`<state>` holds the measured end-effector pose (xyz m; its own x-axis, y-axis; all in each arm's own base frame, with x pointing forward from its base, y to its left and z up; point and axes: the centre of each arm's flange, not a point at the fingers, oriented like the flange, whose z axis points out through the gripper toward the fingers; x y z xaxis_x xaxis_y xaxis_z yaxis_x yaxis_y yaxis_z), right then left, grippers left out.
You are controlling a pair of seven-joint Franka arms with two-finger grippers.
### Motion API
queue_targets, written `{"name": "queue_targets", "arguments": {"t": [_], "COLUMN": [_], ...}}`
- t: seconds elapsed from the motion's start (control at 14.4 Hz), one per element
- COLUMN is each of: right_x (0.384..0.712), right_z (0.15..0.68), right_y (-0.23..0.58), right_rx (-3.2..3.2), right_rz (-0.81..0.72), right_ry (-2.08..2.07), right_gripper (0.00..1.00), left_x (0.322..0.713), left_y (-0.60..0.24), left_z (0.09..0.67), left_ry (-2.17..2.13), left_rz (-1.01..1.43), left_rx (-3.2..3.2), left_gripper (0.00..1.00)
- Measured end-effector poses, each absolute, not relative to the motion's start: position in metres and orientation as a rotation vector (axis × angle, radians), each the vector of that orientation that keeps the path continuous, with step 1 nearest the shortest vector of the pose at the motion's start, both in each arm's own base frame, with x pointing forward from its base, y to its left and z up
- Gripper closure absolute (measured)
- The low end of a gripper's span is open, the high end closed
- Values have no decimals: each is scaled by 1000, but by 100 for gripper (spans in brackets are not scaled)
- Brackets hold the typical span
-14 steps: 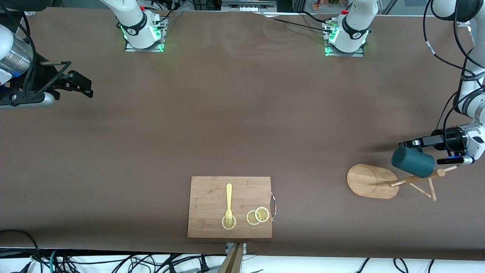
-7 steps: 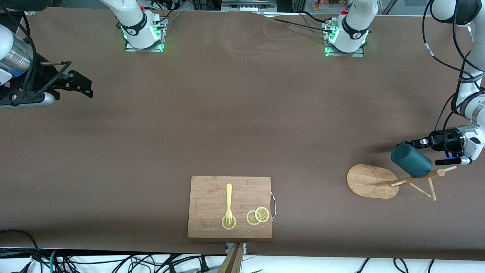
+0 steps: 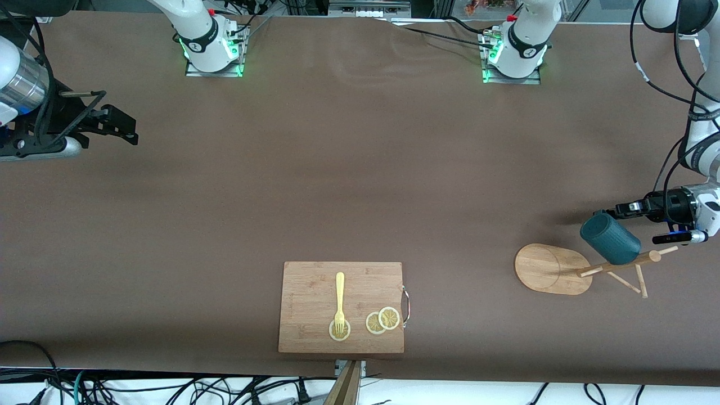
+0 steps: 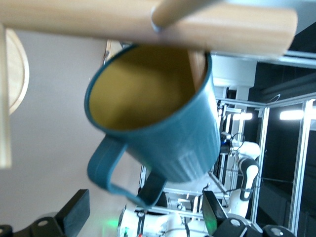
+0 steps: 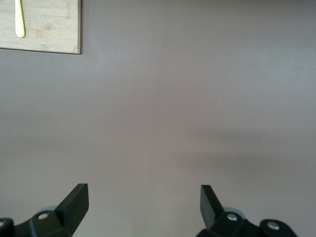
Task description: Pass cup and hang on rack
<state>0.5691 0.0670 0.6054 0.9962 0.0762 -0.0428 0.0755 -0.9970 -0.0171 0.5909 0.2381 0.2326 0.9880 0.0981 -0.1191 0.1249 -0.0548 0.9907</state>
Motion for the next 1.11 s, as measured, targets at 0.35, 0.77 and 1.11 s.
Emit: {"name": "queue_targets", "arguments": {"t": [0.35, 0.77, 1.11], "right_x": [568, 567, 567], "right_z": [605, 606, 606], "right_y": [79, 84, 85], "right_rx": [-3121, -3121, -3121], "right_rz": [68, 67, 66], "right_ry": [-154, -170, -171], "right_gripper": [0, 0, 0], "left_x": [568, 546, 557], "left_y": [252, 285, 281], "left_z": [256, 325, 410], "left_ry": [93, -23, -146], "left_rz": [-135, -241, -292], "left_rx": [1698, 1884, 2157], "left_gripper": [0, 0, 0]}}
